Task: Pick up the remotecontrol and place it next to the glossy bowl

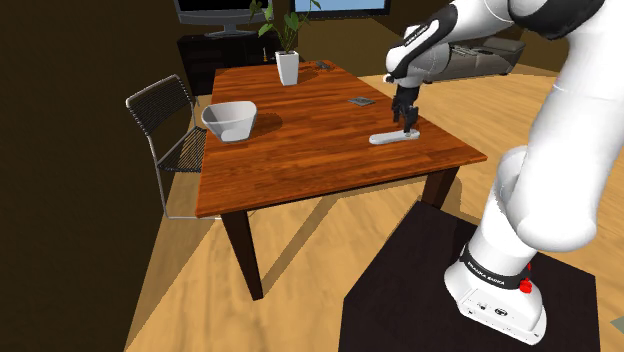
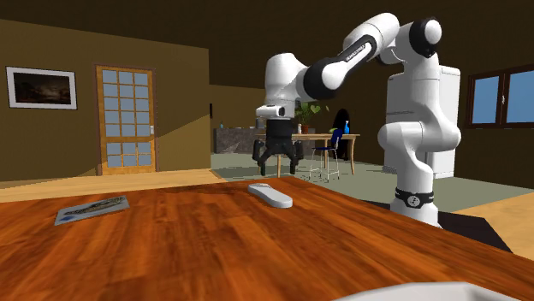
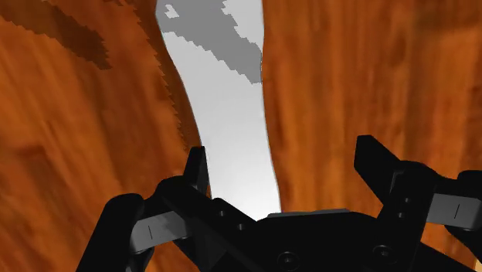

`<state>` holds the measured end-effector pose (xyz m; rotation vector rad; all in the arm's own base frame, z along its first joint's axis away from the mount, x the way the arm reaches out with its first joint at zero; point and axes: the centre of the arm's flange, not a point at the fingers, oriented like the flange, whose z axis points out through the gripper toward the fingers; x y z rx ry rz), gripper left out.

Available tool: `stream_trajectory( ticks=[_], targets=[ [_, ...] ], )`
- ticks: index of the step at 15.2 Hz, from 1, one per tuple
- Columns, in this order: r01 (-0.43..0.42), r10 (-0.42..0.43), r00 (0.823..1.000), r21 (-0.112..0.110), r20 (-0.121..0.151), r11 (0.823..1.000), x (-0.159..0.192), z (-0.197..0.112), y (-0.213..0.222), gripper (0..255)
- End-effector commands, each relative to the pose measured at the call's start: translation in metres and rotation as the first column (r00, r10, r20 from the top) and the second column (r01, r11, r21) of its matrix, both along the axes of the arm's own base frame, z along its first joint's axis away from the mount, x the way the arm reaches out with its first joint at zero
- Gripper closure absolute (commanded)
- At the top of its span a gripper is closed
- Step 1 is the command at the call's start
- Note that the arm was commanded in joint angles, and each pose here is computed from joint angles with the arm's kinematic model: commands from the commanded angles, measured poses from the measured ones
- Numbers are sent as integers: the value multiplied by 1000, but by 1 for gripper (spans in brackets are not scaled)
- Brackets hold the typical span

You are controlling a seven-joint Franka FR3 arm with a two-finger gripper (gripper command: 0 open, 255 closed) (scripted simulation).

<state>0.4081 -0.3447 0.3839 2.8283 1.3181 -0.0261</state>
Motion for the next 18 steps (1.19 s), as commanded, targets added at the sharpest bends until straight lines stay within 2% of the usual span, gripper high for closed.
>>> stream_trajectory(
  ticks=[1,9,17,18],
  targets=[
    [-66,66,998,5,14,998,18,-12,-17,0],
    [-72,72,997,5,14,997,20,-53,-19,0],
    [-72,72,997,5,14,997,20,-53,-19,0],
    [-72,72,997,5,14,997,20,-53,-19,255]
  ],
)
